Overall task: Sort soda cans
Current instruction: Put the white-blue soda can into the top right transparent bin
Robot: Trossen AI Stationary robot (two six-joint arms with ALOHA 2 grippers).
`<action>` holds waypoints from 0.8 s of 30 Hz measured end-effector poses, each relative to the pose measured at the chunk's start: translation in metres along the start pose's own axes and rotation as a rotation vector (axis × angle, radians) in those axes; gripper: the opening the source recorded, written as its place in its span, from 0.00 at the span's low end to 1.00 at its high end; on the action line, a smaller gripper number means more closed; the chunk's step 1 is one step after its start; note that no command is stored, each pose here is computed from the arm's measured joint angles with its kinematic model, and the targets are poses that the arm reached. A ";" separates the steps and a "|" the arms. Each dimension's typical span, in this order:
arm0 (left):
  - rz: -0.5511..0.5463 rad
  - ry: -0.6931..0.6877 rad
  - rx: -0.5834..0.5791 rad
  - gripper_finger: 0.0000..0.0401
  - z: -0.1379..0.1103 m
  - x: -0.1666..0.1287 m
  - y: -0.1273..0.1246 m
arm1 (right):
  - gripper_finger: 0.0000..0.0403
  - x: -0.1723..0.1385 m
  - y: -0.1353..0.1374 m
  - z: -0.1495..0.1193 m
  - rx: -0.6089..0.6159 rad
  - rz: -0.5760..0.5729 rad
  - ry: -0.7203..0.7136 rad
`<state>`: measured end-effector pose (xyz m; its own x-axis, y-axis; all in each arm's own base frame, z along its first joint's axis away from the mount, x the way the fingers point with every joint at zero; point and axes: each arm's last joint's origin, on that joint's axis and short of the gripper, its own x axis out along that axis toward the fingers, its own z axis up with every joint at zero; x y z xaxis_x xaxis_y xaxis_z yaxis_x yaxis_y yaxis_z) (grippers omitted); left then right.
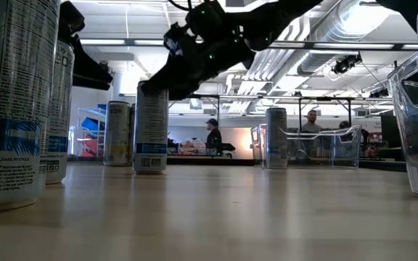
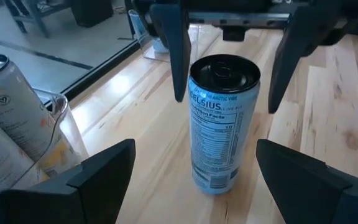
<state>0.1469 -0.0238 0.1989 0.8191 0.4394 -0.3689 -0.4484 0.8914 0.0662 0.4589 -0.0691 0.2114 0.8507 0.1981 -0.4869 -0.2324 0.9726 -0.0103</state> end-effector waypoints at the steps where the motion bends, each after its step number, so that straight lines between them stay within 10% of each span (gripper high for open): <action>1: 0.000 -0.002 0.002 0.82 0.000 0.000 0.000 | 0.86 0.001 0.000 -0.002 -0.001 -0.006 -0.002; 15: 0.003 -0.005 0.009 0.82 0.001 0.000 0.000 | 0.58 0.004 0.019 -0.008 0.074 -0.187 -0.019; 24: 0.027 -0.012 0.008 0.82 0.001 0.000 0.001 | 0.58 -0.110 0.032 0.050 -0.001 -0.484 -0.086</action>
<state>0.1468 -0.0232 0.1997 0.8109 0.4649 -0.3555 -0.4679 0.8798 0.0833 0.3819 -0.0536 0.3082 0.8971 -0.2673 -0.3519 0.1988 0.9553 -0.2188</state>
